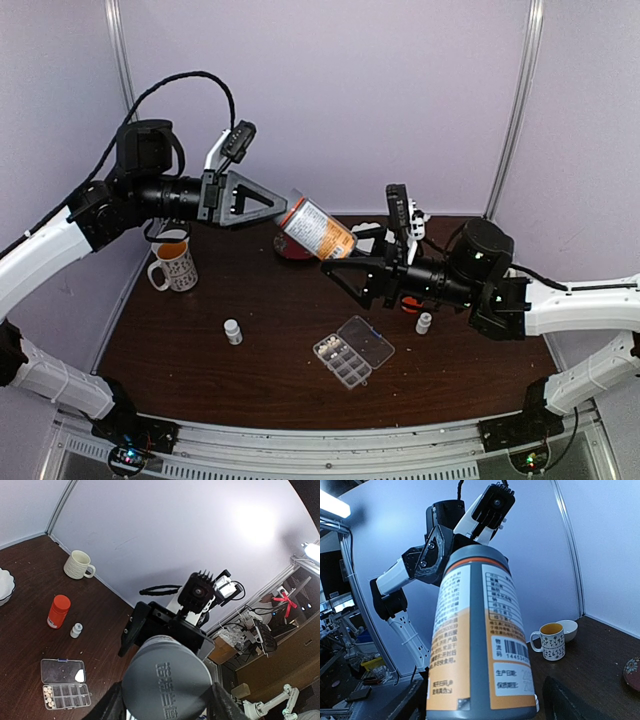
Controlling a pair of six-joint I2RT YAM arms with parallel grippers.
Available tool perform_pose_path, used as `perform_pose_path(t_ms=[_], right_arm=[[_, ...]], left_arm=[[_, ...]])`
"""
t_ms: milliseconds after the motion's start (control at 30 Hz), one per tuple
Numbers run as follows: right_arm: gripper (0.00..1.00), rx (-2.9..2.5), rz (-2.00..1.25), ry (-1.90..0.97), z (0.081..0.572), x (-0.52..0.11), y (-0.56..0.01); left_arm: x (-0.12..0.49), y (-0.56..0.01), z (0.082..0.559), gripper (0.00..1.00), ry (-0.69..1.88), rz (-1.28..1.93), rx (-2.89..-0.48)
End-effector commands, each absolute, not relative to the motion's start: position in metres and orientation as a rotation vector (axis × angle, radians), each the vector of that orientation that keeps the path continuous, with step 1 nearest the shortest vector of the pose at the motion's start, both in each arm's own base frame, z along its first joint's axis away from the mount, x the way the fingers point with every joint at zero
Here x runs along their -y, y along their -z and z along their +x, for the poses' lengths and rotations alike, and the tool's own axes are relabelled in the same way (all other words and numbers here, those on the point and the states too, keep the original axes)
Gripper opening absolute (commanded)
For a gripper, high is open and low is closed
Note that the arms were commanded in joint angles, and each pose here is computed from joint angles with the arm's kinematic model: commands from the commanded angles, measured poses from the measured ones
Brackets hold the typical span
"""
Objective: Sort the pills into containers
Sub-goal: Pass from the left arm to the right
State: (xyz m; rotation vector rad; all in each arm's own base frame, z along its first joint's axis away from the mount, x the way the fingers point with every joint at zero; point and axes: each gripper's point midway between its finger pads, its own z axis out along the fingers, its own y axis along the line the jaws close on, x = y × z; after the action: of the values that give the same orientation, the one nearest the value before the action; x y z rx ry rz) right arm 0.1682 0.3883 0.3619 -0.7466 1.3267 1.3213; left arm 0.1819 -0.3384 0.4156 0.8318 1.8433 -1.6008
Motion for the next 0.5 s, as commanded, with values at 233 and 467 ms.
perform_pose_path(t_ms=[233, 467], right_arm=[[0.86, -1.246, -0.725, -1.377, 0.1581, -0.3807, -0.3872], [0.65, -1.263, -0.745, -1.385, 0.1578, -0.3860, -0.3857]], left_arm=[[0.3379, -0.4281, 0.1801, 0.26, 1.621, 0.851, -1.769], [0.3380, -0.4275, 0.1803, 0.26, 1.622, 0.849, -1.769]])
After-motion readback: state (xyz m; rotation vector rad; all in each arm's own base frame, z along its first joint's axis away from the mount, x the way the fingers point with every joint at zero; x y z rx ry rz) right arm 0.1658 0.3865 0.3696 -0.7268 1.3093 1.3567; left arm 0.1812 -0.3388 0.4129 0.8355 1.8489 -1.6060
